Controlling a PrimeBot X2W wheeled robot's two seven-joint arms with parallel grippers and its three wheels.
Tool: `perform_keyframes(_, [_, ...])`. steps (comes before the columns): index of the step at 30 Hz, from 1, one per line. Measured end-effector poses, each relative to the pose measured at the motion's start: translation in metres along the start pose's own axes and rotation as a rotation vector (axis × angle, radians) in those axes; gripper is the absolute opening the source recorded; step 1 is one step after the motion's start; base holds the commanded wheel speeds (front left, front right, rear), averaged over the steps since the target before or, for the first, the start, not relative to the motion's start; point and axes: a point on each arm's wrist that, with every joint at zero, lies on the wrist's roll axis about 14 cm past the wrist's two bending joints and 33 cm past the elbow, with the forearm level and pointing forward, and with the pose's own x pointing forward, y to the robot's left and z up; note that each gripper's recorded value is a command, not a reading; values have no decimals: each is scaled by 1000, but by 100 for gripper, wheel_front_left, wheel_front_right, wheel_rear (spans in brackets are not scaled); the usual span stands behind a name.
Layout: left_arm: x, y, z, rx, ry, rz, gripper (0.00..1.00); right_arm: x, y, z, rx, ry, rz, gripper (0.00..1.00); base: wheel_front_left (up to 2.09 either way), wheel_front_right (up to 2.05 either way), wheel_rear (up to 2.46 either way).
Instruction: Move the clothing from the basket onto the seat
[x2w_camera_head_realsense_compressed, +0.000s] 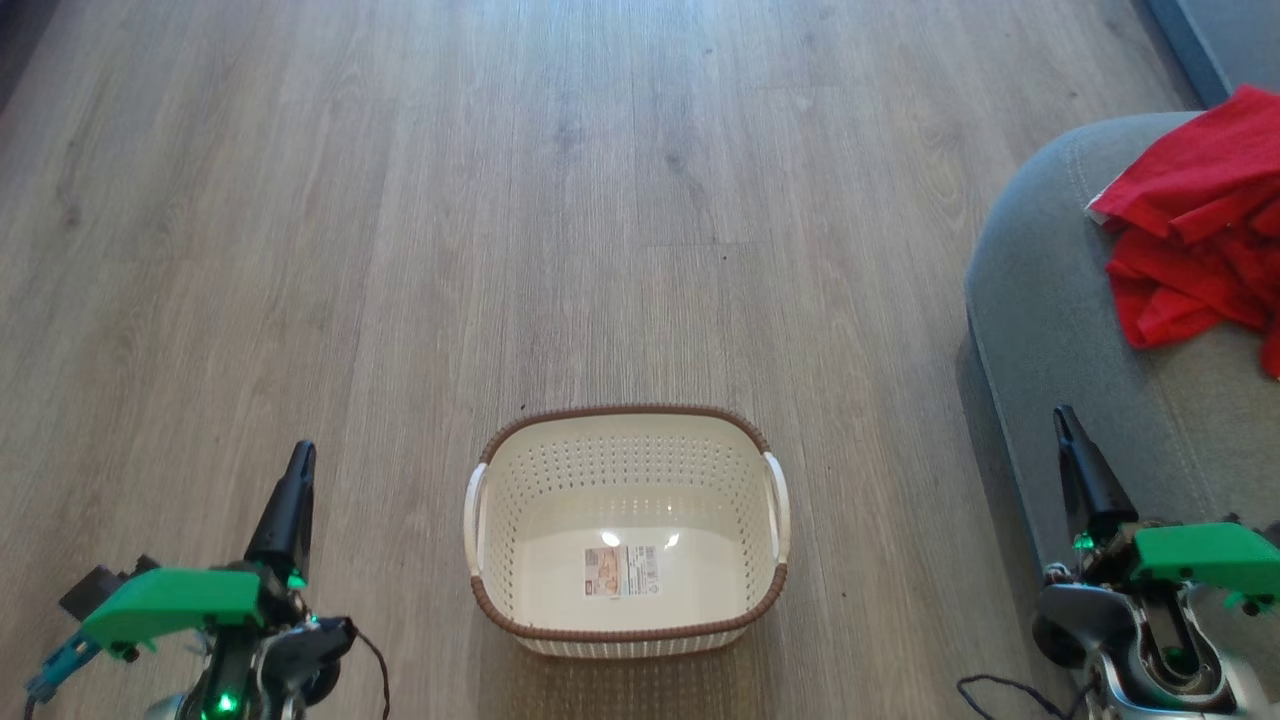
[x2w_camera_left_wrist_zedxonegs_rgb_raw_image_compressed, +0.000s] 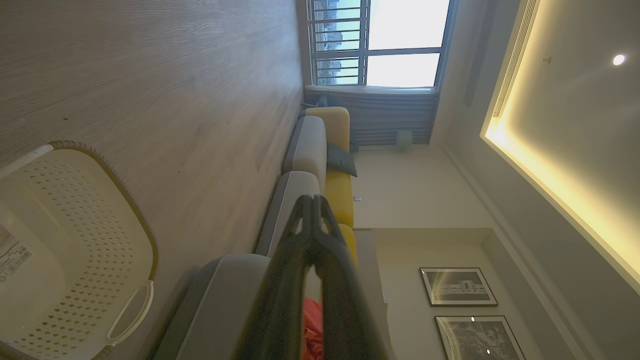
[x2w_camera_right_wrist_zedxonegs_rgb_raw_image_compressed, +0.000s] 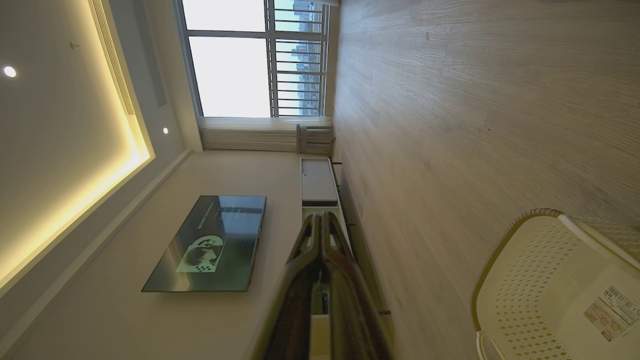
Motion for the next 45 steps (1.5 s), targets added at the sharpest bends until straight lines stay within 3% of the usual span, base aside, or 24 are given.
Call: perform_keyframes(45, [0, 0, 0, 0, 0, 0, 0, 0, 0, 0, 0, 0, 0, 0, 0, 0, 0])
